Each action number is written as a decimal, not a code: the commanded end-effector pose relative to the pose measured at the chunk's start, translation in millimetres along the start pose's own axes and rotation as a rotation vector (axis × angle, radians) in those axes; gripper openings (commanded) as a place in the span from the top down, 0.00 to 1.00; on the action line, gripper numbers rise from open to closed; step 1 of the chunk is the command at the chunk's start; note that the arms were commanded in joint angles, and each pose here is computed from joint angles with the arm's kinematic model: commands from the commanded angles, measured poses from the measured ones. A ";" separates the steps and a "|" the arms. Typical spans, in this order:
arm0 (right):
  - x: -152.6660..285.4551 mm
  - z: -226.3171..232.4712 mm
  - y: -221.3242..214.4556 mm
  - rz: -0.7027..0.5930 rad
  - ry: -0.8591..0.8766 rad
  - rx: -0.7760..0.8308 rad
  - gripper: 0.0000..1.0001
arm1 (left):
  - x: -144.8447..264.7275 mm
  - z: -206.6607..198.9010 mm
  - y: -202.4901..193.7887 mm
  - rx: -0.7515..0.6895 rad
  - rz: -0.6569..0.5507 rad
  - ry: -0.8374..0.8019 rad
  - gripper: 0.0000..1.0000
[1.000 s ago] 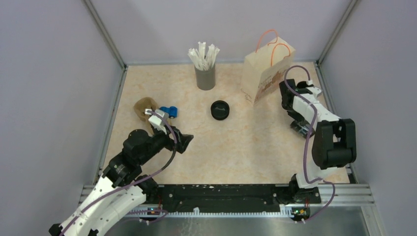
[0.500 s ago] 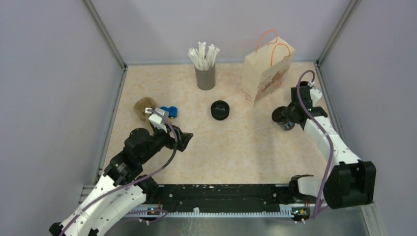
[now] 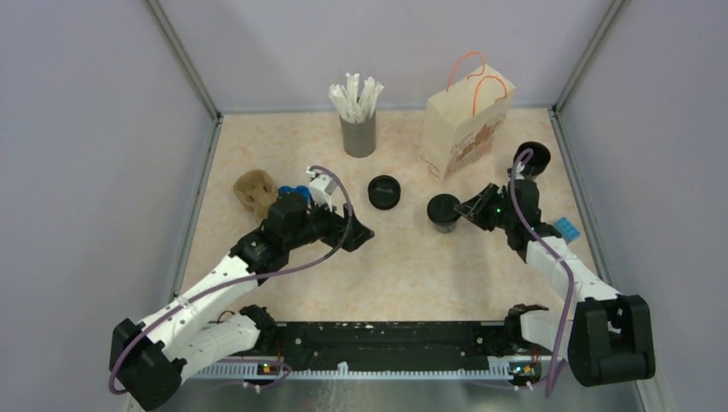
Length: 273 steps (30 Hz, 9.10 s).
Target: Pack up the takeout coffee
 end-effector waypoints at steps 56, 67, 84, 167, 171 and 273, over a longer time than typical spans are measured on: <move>29.3 184.3 168.3 -0.459 0.032 -0.030 0.41 | 63.1 30.8 3.6 -0.276 -0.052 0.234 0.01; -6.4 185.0 151.9 -0.486 -0.069 0.007 0.44 | 66.7 24.8 5.0 -0.283 -0.075 0.204 0.01; -17.9 187.6 178.3 -0.574 -0.325 0.156 0.60 | 65.6 22.7 4.8 -0.291 -0.071 0.187 0.01; 77.2 183.3 -115.4 0.215 0.313 0.383 1.00 | 145.1 49.5 129.8 -0.015 -0.426 0.666 0.01; 72.6 188.7 -119.5 0.204 0.324 0.355 1.00 | 138.3 58.5 125.7 -0.020 -0.402 0.709 0.01; 181.9 173.8 -46.0 -0.002 0.258 0.794 0.12 | 54.4 311.2 -4.4 0.461 0.289 1.179 0.55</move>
Point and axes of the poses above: each gripper's point midway between its finger pads, its own x axis back along the fingers, its own z axis along the line the jaws close on, y = z × x, the point moved 2 cm from there along x, back along the fingers, and after that the axes turned 11 degrees about -x, right-handed, at the moved point
